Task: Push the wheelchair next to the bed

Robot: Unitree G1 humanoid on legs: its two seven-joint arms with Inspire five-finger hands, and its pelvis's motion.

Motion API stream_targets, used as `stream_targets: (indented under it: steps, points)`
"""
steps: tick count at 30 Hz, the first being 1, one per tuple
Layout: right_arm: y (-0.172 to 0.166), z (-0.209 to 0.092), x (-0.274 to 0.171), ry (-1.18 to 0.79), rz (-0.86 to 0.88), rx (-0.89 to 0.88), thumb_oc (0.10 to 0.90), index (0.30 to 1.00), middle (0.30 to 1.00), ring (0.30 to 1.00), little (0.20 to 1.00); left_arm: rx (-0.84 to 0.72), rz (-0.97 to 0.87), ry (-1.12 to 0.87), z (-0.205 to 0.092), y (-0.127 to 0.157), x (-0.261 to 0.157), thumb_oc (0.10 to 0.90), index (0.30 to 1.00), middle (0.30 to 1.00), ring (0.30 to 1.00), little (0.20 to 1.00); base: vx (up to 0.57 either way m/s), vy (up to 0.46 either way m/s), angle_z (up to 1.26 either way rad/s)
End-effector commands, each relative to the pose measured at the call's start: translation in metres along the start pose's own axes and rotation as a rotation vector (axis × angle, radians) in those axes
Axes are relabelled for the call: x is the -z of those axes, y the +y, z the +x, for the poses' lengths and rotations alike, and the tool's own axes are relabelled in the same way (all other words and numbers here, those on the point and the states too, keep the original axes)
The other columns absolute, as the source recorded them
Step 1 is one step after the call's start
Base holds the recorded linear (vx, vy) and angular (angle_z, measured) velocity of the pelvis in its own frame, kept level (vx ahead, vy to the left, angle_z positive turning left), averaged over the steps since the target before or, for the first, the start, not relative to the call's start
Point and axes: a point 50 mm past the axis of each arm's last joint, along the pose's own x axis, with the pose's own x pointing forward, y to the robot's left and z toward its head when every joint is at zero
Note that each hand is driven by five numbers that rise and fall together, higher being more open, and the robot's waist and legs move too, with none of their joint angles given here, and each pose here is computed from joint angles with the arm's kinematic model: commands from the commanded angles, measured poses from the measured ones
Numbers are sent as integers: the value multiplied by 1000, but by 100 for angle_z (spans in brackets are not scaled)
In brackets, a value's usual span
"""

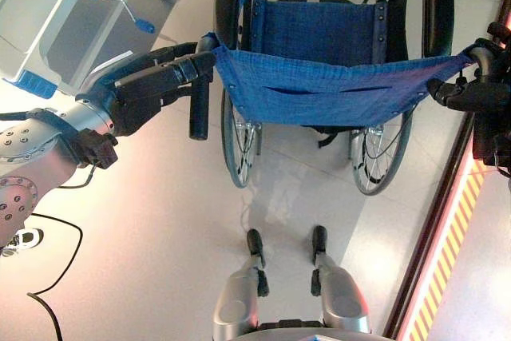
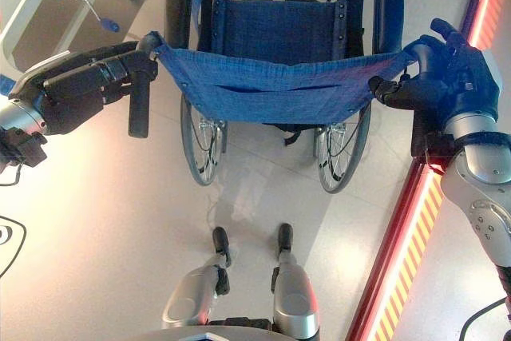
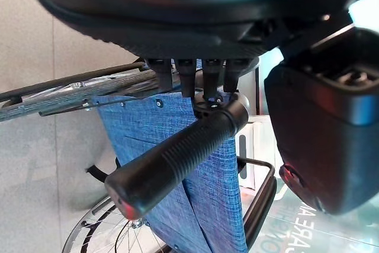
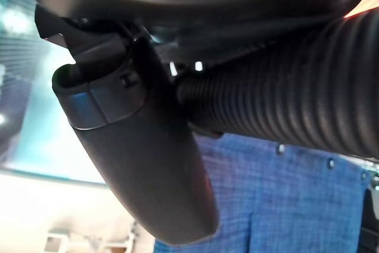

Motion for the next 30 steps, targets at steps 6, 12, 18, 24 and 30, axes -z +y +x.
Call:
stream_targets:
  steps: [6, 12, 18, 24, 30]
  points:
    - [-21, 7, -50, -206, -5, 95, 800, 900, 900, 900, 900, -170, 94, 66, -17, 35, -8, 800, 900, 900, 900, 900, 0, 0, 0]
    - [-25, 6, -51, -203, -4, 98, 800, 900, 900, 900, 900, -146, 160, 76, -25, 42, -10, 800, 900, 900, 900, 900, -1, -1, 1]
    - [-24, 6, -49, -200, -2, 87, 800, 900, 900, 900, 900, -134, 231, 22, -27, 43, -22, 800, 900, 900, 900, 900, -5, 4, 9]
    - [-23, 7, -53, -209, -1, 74, 800, 900, 900, 900, 900, -110, 259, 25, -26, 40, -27, 800, 900, 900, 900, 900, 0, 0, 0]
    - [-16, 10, -53, -200, -2, 55, 800, 900, 900, 900, 900, -90, 213, -97, -17, 29, -44, 800, 900, 900, 900, 900, 0, 0, 0]
